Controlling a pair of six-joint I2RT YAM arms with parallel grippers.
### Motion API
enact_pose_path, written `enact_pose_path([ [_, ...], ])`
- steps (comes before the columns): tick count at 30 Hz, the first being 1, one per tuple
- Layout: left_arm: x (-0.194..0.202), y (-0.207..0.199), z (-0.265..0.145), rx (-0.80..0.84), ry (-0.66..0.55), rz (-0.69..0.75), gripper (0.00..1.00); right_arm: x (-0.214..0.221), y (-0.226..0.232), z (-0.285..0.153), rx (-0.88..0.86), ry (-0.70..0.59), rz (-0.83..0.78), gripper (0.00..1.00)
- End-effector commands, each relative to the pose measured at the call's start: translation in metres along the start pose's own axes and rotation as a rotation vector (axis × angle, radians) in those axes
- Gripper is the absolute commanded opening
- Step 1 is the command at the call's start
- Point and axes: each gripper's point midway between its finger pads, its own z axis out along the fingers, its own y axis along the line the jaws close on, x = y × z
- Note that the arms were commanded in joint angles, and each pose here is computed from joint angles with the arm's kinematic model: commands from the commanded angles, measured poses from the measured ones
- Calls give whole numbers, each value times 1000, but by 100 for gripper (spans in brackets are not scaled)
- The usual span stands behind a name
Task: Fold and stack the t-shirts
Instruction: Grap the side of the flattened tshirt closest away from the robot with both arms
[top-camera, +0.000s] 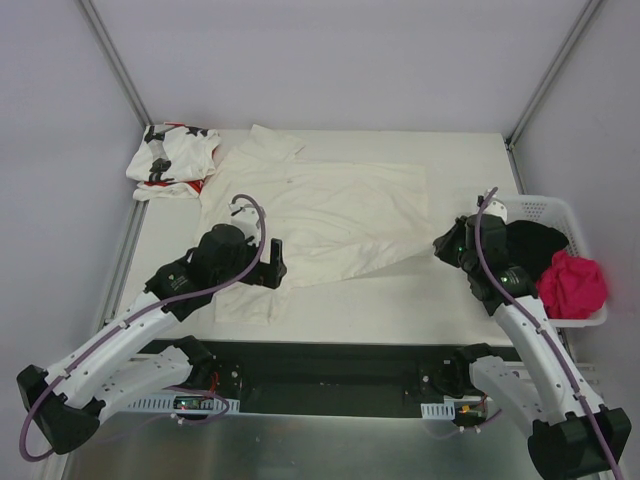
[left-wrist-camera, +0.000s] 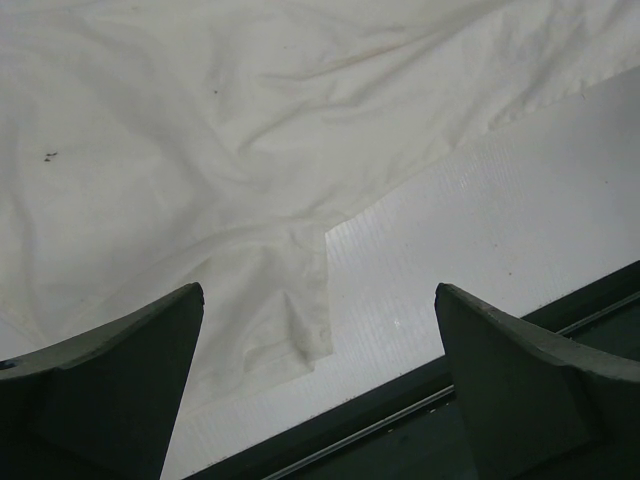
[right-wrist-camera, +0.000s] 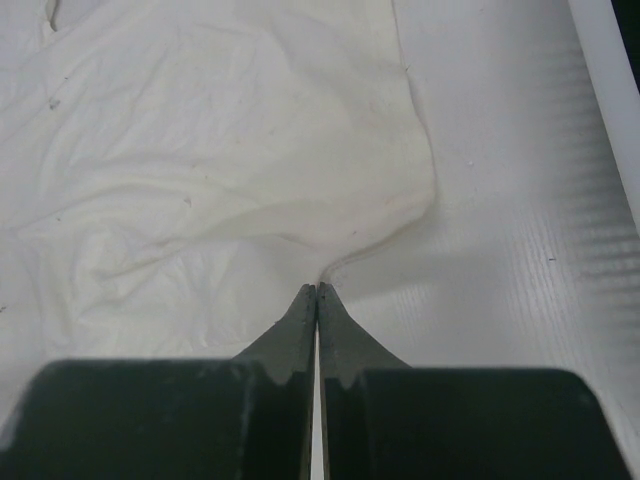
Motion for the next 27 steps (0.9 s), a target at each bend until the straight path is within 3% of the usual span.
enact_pose_path([
  [1,17,-9,1,41,84,-24,99,-3,-1,1,10,-13,-9,1],
  [8,63,9,6,-75,245,-133,99,-5,2,9,7,-12,-27,1],
  [10,69,17,8,-131,239,-180,99,-4,1,12,13,-6,-34,1],
  [16,59,66,-3,-451,76,-412,99,-4,2,14,5,-6,-46,1],
  [21,71,100,-28,-725,128,-427,99,-7,-6,12,21,-26,-56,0],
  [27,115,101,-28,-804,237,-571,99,-10,-13,8,17,-40,-43,0],
])
